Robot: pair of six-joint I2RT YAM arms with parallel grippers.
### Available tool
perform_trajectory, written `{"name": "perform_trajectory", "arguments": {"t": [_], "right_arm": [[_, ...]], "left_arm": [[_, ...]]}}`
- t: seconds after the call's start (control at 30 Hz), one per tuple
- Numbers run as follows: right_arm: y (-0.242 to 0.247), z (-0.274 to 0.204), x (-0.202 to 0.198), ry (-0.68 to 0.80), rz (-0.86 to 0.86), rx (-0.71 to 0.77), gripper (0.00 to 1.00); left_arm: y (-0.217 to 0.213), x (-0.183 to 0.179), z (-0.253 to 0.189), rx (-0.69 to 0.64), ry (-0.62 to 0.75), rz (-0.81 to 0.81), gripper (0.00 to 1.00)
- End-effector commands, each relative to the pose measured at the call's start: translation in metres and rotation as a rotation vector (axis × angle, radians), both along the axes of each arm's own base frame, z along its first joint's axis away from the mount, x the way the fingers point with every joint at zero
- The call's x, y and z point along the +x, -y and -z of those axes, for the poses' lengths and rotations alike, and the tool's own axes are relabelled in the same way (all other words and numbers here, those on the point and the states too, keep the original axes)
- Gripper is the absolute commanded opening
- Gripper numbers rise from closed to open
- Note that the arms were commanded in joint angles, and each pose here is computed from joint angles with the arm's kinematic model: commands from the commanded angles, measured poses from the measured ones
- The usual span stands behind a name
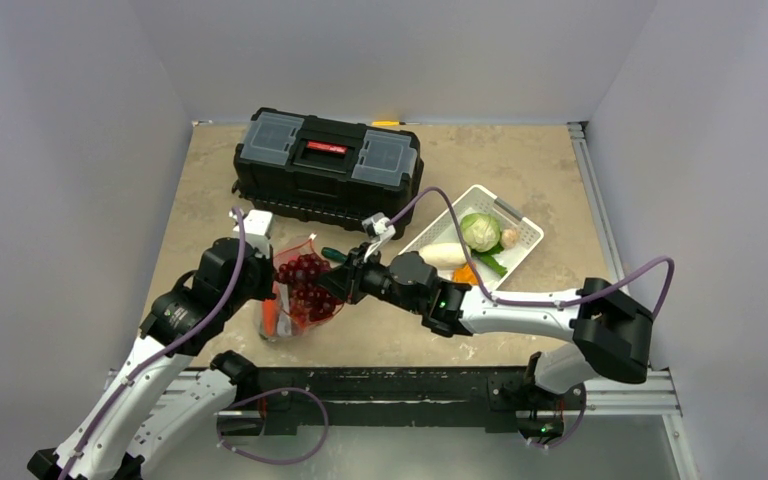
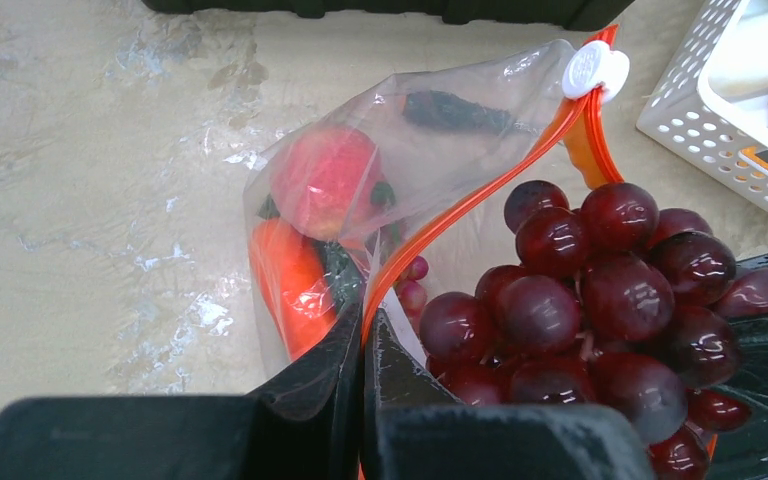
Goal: Place the food in the zip-top bag and seal the zipper
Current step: Place the fake fruit in the zipper food storage bag.
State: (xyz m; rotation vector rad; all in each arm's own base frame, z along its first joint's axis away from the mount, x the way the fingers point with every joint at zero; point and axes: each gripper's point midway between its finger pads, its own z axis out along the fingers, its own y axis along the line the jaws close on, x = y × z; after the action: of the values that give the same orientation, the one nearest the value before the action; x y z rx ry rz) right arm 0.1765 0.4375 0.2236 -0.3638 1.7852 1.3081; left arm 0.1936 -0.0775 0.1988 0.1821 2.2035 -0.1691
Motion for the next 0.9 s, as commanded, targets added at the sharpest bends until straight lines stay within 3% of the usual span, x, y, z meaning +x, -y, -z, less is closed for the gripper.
{"name": "perform_trajectory", "arguments": {"t": [0.0,0.07,0.13,0.23,0.5,0.87], "right_arm": [[0.005,-0.046,0.003,0.073,0.037,0.039,0.0],[0.005,-0.045,0.005,0.083,0.047,0.006,0.05],[0.001,-0.041,0.008,0.088,0.068,-0.062,0.25],[-0.007,-0.041,0.01,0.096,0.064,-0.103,0.39],[-0.012,-0.06,0.014,0.145,0.094,-0.15,0.54],[0.013,-0.061,0.02,0.151,0.168,-0.193,0.61]], "left_arm": [[0.003,0.006,-0.008,-0.011,0.043,0.006,0.0],[0.003,0.006,-0.009,-0.013,0.045,0.006,0.0],[0.003,0.006,-0.01,-0.013,0.048,0.007,0.0],[0.003,0.005,-0.011,-0.019,0.054,0.007,0.0],[0.003,0.005,-0.012,-0.021,0.06,0.008,0.0],[0.001,0.003,-0.023,-0.056,0.125,0.01,0.0]]}}
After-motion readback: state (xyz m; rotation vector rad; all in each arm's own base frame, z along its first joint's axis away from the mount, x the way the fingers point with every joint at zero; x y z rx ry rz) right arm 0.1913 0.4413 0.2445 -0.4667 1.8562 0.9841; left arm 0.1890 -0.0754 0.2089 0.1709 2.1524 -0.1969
